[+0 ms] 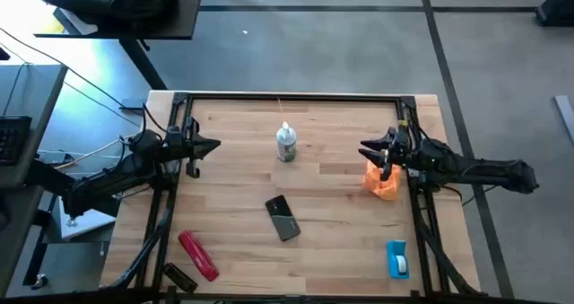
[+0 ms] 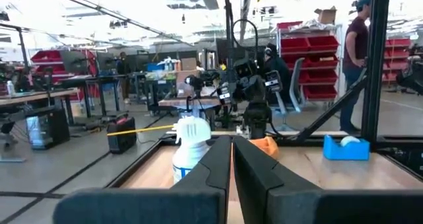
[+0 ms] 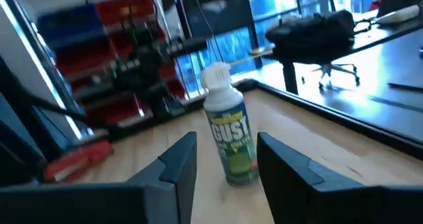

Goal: Apply microfiber cloth
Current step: Return to Home Position

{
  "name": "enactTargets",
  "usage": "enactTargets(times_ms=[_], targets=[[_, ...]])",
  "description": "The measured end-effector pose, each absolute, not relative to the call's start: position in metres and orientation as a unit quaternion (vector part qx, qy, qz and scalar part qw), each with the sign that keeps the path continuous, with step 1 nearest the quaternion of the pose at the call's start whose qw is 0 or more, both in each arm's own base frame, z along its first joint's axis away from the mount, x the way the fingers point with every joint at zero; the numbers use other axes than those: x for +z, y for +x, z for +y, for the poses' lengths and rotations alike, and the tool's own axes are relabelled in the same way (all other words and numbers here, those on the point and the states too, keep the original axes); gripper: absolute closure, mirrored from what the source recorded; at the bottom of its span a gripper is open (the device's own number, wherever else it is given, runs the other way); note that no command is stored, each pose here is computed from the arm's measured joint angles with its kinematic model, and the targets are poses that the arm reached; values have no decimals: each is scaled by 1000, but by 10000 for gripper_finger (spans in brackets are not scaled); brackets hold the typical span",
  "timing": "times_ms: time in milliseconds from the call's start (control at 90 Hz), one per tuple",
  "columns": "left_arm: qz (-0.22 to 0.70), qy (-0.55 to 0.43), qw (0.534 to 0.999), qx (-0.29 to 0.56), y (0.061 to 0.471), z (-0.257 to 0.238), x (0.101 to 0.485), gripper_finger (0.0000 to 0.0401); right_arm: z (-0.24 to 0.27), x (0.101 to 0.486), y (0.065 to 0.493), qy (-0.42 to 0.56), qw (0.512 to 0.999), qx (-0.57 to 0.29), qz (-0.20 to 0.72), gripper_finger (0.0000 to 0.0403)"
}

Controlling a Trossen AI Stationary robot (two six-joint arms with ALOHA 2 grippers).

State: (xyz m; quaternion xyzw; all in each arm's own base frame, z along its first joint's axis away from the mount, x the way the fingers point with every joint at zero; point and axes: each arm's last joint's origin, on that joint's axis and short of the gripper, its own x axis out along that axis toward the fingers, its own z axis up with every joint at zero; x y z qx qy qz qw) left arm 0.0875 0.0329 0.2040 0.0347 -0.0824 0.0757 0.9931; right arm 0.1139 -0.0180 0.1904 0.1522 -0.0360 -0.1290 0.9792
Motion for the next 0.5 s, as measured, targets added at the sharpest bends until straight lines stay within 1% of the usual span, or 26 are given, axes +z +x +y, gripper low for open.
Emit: enactTargets(times_ms=[56, 111, 222, 267, 300, 367, 500], targets=[[-78, 33, 993, 76, 88, 33, 203, 401, -17, 182, 114, 163, 978, -119, -45, 291], [-76, 32, 993, 80, 88, 33, 203, 401, -13, 177, 115, 168, 980, -97, -47, 307], [-72, 28, 991, 106, 87, 35, 202, 401, -5, 176, 116, 165, 984, -53, -42, 360], [-69, 26, 991, 116, 87, 35, 201, 401, -1, 177, 116, 152, 987, -34, -40, 384], [-66, 26, 990, 123, 87, 36, 201, 401, 2, 179, 116, 137, 990, -22, -41, 393], [-59, 36, 990, 127, 88, 36, 199, 401, 5, 181, 115, 107, 993, -12, -39, 394], [-46, 45, 990, 124, 88, 36, 197, 401, 5, 180, 109, 71, 997, -22, -24, 400]])
